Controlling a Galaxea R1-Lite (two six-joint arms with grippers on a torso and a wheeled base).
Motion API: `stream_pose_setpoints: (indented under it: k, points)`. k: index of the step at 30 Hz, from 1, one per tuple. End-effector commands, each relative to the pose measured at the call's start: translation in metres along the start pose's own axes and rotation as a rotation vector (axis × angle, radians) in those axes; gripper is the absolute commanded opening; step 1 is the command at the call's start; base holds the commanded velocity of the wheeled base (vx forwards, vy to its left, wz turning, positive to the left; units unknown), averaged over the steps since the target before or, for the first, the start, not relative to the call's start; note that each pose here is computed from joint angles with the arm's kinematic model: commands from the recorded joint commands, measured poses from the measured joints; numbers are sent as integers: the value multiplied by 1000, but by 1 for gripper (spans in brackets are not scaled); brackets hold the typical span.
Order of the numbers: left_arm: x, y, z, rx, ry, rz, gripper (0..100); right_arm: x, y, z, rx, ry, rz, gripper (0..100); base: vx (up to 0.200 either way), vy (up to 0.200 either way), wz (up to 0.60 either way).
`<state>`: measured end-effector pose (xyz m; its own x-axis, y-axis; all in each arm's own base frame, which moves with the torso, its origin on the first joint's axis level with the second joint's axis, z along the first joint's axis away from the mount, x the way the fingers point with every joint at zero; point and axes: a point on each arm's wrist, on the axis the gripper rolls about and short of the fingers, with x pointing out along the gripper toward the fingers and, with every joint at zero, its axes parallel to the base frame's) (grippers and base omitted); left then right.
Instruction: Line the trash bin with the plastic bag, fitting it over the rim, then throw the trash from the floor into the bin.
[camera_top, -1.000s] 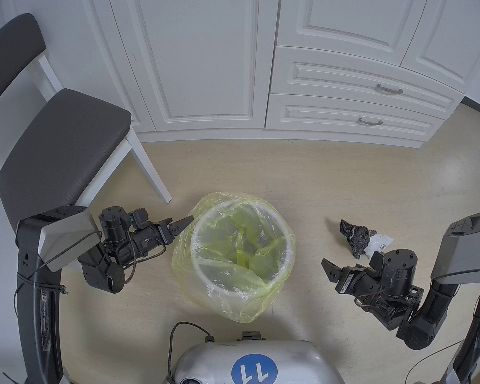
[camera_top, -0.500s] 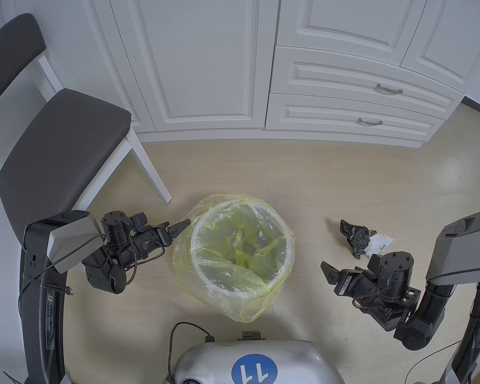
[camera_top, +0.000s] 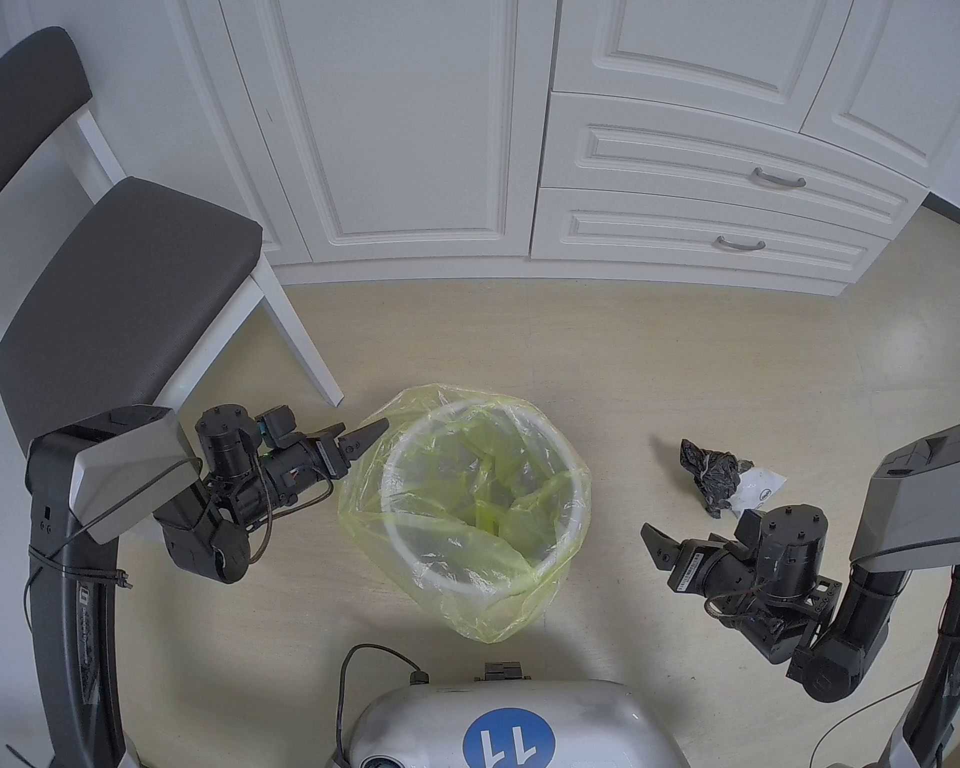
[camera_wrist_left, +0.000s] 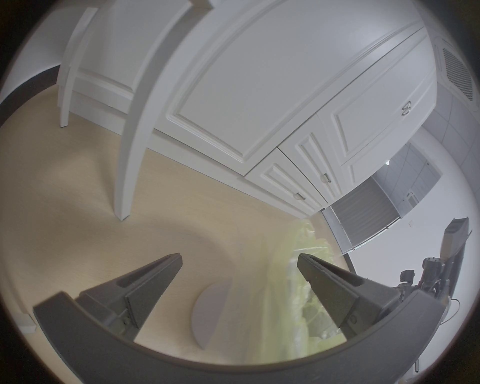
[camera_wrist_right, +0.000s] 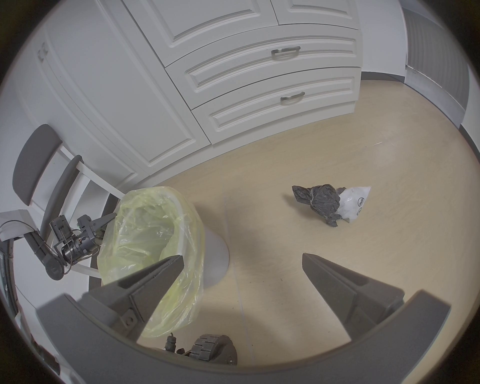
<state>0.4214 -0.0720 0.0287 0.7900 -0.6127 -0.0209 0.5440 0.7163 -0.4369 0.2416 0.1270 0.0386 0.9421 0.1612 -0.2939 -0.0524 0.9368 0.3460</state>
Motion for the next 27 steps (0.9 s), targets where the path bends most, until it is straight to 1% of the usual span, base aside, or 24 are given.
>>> stream_pose_setpoints:
  k: [1, 5, 9, 10, 13, 15, 17, 19, 27]
  points:
    - [4, -7, -6, -1, -6, -29, 100, 1, 0, -2, -2, 5, -2, 100, 0, 0, 0]
    - [6, -8, -8, -11, -30, -46, 100, 1, 0, -2, -2, 8, -2, 100, 0, 0, 0]
    - [8, -4, -14, -23, -14, -38, 100, 2, -1, -3, -3, 11, -5, 100, 0, 0, 0]
    - [10, 1, -21, -30, -3, -31, 100, 2, -1, -4, -4, 13, -4, 100, 0, 0, 0]
    - [14, 13, -31, -41, 5, -15, 100, 2, -2, -5, -5, 18, -8, 100, 0, 0, 0]
    - [14, 20, -33, -50, 7, -2, 100, 2, -2, -5, -5, 18, -8, 100, 0, 0, 0]
    - [13, 28, -32, -81, 6, 15, 100, 3, -2, -6, -7, 22, -9, 100, 0, 0, 0]
    - [13, 30, -34, -107, 14, 23, 100, 4, -3, -9, -10, 31, -15, 100, 0, 0, 0]
    - [16, 39, -48, -138, 61, 50, 100, 5, -4, -10, -12, 37, -18, 100, 0, 0, 0]
